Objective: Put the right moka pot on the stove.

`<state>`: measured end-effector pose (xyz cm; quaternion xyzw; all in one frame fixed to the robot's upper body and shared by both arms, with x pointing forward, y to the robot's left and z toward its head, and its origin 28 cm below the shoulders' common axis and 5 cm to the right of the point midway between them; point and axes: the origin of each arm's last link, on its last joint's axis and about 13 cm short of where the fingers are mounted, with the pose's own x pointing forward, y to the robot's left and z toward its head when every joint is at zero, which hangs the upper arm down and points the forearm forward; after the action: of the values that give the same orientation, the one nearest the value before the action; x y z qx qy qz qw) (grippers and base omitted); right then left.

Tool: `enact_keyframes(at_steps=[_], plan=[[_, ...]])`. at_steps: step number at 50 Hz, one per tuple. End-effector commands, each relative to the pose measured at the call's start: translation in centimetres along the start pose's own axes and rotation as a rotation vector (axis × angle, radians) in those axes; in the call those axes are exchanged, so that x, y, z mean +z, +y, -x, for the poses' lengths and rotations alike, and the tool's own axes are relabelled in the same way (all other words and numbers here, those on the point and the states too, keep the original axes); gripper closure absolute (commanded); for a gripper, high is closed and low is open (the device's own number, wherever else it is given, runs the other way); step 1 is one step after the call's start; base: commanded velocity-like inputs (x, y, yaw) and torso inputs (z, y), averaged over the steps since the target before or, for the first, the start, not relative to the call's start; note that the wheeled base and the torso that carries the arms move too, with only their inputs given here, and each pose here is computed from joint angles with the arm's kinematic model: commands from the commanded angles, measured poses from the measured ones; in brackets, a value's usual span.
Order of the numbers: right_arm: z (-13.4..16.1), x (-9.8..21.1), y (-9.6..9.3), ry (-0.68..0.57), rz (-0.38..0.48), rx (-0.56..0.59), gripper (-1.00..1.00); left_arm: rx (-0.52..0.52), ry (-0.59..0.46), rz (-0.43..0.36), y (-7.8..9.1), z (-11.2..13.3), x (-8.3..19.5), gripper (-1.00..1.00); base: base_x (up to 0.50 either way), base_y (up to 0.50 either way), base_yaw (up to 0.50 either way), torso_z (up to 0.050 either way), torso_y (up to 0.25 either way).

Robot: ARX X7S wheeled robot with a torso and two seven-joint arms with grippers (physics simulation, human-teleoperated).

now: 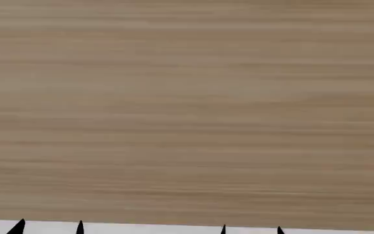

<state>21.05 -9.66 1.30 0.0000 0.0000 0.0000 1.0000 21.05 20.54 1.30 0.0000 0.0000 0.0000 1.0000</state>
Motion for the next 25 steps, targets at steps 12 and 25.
enact_keyframes(at_steps=[12, 25], plan=[[-0.48, -0.06, -0.13, 0.037, -0.027, -0.034, -1.00, -0.004, 0.008, -0.003, -0.09, 0.02, -0.10, -1.00, 0.00, 0.00, 0.00, 0.000, 0.000], [-0.77, -0.15, -0.26, 0.038, -0.013, -0.043, -1.00, -0.030, -0.014, 0.017, -0.02, 0.23, 0.05, -1.00, 0.00, 0.00, 0.00, 0.008, 0.000]])
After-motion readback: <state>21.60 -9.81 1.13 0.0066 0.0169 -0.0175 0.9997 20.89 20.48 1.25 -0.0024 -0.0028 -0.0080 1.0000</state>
